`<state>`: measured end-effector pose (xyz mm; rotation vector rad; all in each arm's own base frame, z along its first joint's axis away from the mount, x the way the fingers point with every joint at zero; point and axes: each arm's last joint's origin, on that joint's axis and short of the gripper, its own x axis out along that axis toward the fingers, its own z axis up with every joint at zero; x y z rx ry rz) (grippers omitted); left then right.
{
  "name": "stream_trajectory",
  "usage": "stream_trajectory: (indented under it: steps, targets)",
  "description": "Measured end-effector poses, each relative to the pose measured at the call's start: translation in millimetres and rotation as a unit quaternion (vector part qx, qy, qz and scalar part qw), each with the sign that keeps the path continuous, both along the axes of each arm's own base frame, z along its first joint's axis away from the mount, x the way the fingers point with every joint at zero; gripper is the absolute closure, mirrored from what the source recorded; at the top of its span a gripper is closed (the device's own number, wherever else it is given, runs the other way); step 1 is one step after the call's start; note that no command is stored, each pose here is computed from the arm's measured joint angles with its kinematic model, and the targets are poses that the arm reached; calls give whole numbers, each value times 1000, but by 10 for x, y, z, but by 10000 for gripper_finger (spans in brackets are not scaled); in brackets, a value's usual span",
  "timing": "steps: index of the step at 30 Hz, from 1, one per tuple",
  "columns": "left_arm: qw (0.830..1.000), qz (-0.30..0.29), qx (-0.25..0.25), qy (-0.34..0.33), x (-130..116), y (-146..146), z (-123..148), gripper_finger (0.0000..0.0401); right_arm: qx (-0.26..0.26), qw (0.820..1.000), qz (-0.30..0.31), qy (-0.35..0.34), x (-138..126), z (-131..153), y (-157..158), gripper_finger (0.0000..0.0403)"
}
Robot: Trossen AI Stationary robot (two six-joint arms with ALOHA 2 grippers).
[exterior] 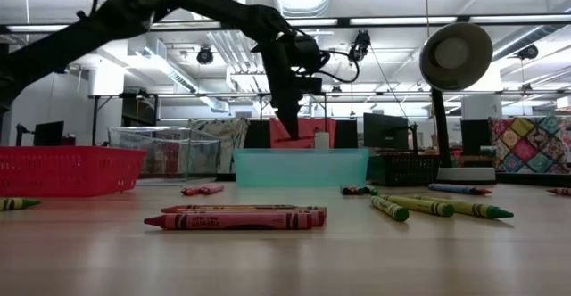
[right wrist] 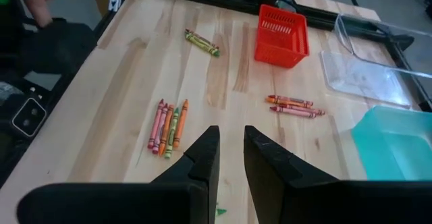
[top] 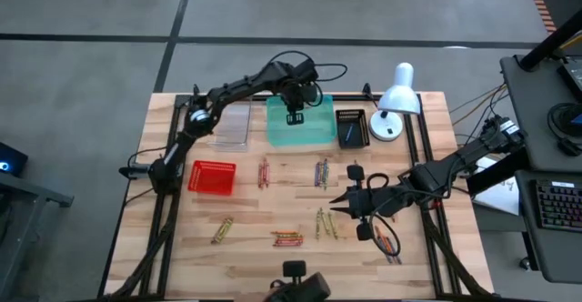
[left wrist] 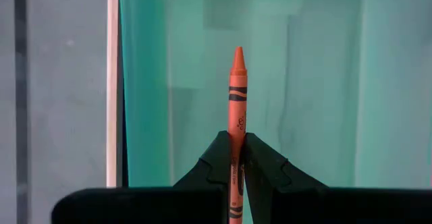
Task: Sort crayons
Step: Put the orange crayon into the green bin
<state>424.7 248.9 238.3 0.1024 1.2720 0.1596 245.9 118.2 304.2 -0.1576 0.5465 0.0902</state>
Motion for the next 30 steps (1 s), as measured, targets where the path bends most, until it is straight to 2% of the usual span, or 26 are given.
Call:
stream_trajectory:
  steps: [6, 11, 18, 30]
  targets:
    - [998, 12, -31, 48, -34, 35, -217, 401, 10, 1000, -6, 1, 0, -1, 0, 344]
    - [997, 22, -43, 63, -45, 53, -398, 401, 11, 1000, -7, 1, 0, -7, 0, 344]
    - [996, 28, -51, 75, -69, 53, -504, 400, 22, 1000, -14, 2, 0, -7, 0, 344]
    - [996, 36, -42, 66, -62, 89, -608, 343, 23, 1000, -15, 2, 0, -7, 0, 344]
